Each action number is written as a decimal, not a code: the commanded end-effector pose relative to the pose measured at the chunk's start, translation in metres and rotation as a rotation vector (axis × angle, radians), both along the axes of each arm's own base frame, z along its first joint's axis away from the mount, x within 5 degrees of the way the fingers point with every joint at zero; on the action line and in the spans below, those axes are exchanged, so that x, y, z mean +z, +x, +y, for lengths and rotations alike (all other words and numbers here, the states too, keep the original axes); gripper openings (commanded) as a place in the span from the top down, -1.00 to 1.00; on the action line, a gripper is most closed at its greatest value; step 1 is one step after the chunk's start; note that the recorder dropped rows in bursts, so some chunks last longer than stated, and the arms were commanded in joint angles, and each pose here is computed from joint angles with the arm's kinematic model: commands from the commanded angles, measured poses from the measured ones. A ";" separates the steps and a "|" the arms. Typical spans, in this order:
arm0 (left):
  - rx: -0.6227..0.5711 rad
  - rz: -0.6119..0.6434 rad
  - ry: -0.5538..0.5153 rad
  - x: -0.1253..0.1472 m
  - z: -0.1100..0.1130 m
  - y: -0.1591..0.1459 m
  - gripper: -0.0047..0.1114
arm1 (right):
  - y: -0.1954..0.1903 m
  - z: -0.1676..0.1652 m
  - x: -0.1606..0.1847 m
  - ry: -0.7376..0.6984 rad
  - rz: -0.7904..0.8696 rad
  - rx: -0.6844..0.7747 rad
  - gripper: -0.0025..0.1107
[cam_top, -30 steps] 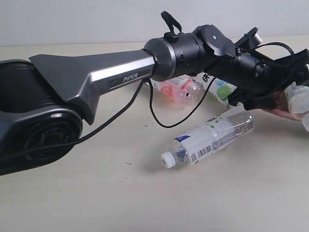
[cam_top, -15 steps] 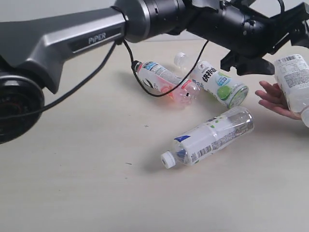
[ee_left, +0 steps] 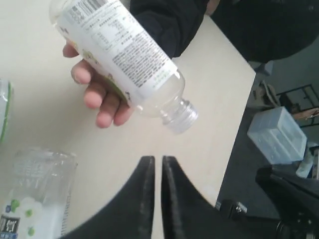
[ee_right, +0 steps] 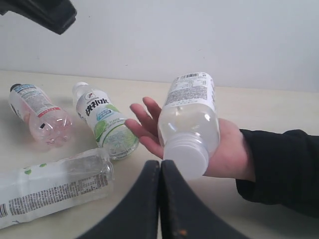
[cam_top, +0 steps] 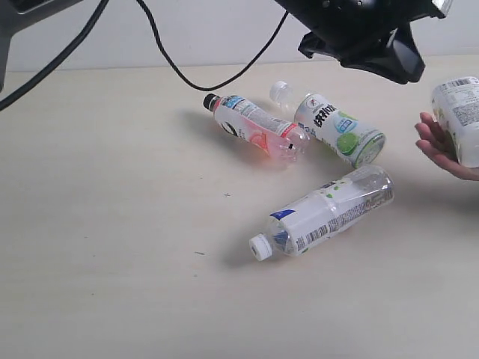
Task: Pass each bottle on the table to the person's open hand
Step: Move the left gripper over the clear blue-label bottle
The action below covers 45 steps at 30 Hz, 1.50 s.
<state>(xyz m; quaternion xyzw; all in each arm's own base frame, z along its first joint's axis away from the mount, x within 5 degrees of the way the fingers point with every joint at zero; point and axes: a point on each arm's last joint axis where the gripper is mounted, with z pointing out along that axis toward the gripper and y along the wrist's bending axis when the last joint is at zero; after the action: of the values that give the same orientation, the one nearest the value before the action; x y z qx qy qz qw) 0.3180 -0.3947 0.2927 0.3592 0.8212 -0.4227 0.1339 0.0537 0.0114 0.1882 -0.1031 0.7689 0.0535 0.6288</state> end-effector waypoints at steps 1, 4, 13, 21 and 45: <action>-0.058 -0.046 0.061 0.002 0.007 -0.003 0.92 | 0.000 0.000 -0.001 0.000 -0.009 0.004 0.96; -0.071 -0.087 0.124 -0.002 0.011 -0.001 0.92 | 0.000 0.000 -0.001 0.000 -0.009 0.004 0.96; -0.111 -0.204 0.241 -0.009 0.016 0.000 0.92 | 0.000 0.000 -0.001 0.000 -0.009 0.004 0.96; -0.093 -0.269 0.252 -0.030 0.026 -0.012 0.92 | 0.000 0.000 -0.001 0.000 -0.009 0.004 0.96; 0.138 -0.642 0.204 -0.024 0.112 -0.063 0.92 | 0.000 0.000 -0.001 0.000 -0.009 0.004 0.96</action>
<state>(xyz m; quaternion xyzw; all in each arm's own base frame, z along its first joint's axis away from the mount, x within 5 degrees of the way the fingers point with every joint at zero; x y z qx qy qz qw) 0.2597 -0.2845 0.2624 0.4255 0.8031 -0.1925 0.3699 0.0537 0.0114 0.1882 -0.1031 0.7689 0.0535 0.6288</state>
